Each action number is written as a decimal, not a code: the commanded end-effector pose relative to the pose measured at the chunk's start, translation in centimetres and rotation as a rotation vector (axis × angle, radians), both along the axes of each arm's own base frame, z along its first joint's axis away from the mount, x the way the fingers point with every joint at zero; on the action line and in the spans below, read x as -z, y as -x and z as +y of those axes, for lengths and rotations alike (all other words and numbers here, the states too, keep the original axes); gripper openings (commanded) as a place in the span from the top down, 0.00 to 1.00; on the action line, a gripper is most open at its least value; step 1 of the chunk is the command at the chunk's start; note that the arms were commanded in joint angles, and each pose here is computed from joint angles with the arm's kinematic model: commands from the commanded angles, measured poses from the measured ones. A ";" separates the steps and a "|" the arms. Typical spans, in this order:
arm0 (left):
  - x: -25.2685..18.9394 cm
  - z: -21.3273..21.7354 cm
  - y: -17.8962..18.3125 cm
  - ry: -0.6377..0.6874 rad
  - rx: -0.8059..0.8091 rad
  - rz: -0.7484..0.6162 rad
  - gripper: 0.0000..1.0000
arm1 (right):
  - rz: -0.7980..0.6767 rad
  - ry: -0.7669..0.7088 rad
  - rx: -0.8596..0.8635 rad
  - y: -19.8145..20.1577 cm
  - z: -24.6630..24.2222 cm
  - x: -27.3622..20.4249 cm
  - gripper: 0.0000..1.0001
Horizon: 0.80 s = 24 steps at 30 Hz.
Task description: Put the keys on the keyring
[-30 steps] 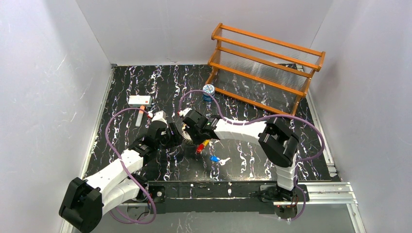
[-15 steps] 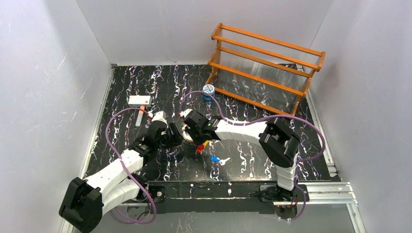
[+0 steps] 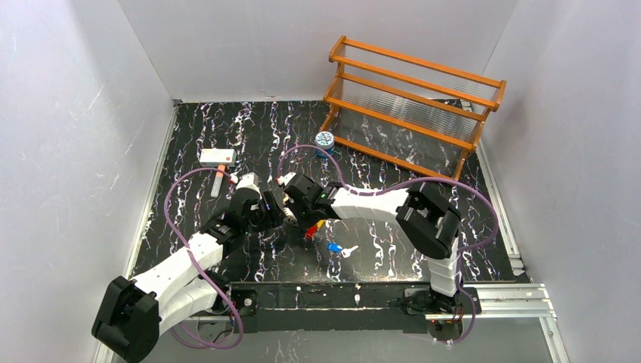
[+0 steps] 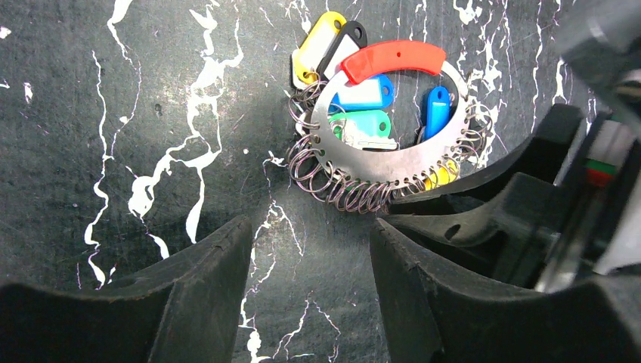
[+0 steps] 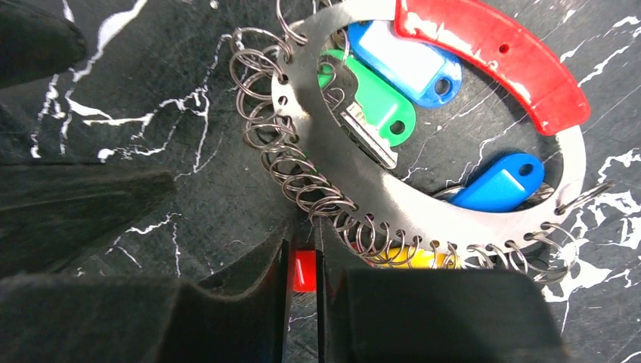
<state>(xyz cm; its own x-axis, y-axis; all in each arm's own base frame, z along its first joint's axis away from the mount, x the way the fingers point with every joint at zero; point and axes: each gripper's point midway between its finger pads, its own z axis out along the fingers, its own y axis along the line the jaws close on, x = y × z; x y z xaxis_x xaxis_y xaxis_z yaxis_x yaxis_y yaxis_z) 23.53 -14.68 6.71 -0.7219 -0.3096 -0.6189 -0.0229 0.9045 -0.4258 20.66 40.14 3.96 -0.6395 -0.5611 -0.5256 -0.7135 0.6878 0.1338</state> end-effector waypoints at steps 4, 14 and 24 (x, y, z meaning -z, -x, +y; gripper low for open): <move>0.4 0.3 0.3 -0.012 -0.003 0.009 0.43 | -0.017 0.013 0.008 -0.7 0.4 0.7 0.79; -0.1 0.5 0.2 -0.019 -0.004 -0.005 0.43 | -0.052 0.003 -0.009 -0.9 0.0 -0.3 0.99; -2.4 0.8 -0.4 -0.033 0.015 -0.096 0.43 | -0.014 -0.224 -0.074 -0.8 -1.3 -5.5 0.99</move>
<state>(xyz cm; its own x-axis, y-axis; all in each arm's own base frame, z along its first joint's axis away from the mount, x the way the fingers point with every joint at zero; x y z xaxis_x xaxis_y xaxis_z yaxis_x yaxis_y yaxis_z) 23.52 -14.38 7.91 -0.6947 -0.2981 -0.6546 0.0084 0.9067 -0.4217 20.71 38.18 4.89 -0.6215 -0.5586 -0.5493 -0.7318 0.6642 0.1526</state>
